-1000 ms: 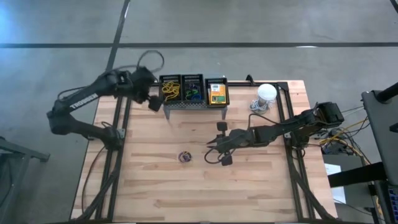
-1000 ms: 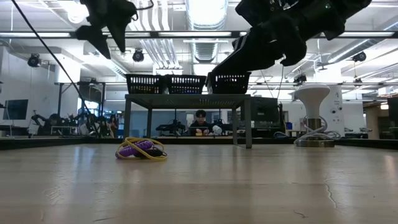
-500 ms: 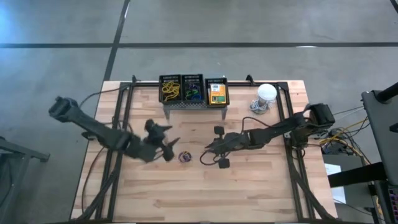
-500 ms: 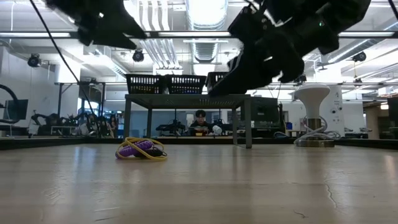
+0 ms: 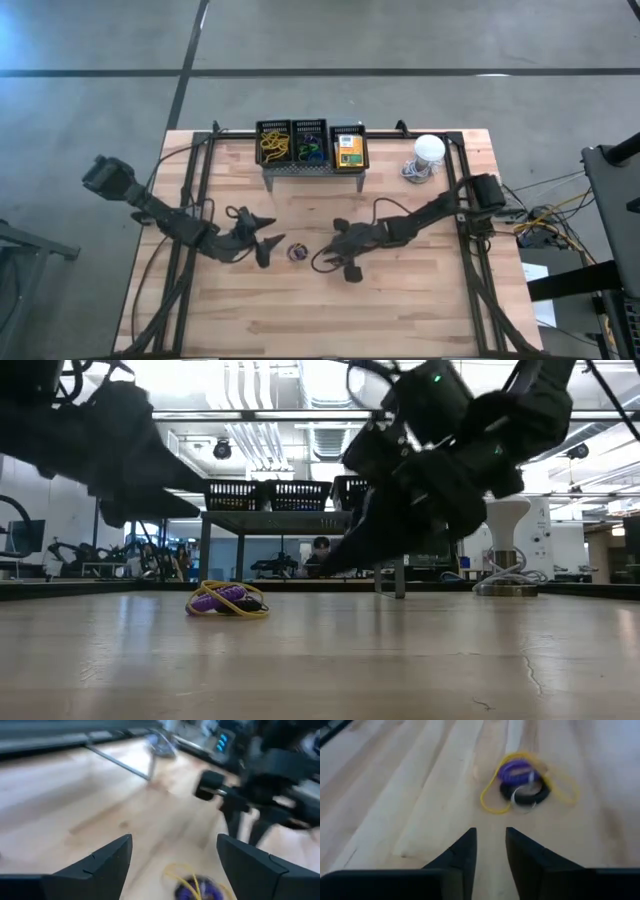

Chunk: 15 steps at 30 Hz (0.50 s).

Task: Pick & Place Office Desk Supplies
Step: Put the black spring keychain into the middle black bin on the shelf

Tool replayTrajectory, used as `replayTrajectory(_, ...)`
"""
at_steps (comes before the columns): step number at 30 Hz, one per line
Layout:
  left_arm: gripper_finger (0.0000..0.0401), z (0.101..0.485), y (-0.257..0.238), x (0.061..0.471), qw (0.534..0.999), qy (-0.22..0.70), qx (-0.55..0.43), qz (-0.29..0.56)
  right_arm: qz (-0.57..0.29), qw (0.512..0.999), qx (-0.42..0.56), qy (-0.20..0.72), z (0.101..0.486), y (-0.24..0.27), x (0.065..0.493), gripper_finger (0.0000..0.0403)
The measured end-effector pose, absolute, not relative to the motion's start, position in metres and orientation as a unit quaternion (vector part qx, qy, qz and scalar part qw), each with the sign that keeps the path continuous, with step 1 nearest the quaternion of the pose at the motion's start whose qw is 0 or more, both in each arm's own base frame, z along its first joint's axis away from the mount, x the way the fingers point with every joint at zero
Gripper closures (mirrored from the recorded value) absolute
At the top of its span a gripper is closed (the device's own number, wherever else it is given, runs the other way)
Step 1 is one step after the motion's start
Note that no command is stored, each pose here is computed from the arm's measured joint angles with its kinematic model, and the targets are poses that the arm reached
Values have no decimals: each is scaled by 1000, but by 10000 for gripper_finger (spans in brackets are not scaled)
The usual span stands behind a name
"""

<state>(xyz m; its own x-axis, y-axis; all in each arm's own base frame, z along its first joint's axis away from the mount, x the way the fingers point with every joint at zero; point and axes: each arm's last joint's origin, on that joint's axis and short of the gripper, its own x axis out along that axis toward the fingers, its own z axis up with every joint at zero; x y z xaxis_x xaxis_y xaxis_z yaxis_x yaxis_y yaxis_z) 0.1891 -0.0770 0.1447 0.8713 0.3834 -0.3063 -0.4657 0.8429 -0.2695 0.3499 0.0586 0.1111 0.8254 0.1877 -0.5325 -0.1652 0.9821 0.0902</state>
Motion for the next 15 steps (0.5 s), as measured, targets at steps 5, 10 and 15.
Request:
replayTrajectory(5,117,141,-79,189,956,152,-181,174,89,950,43,296,98,60,361,269)
replayTrajectory(10,134,137,-85,197,959,178,-168,146,89,951,45,294,95,63,372,246)
replayTrajectory(15,146,127,-92,210,957,207,-136,150,89,954,37,283,96,65,384,237)
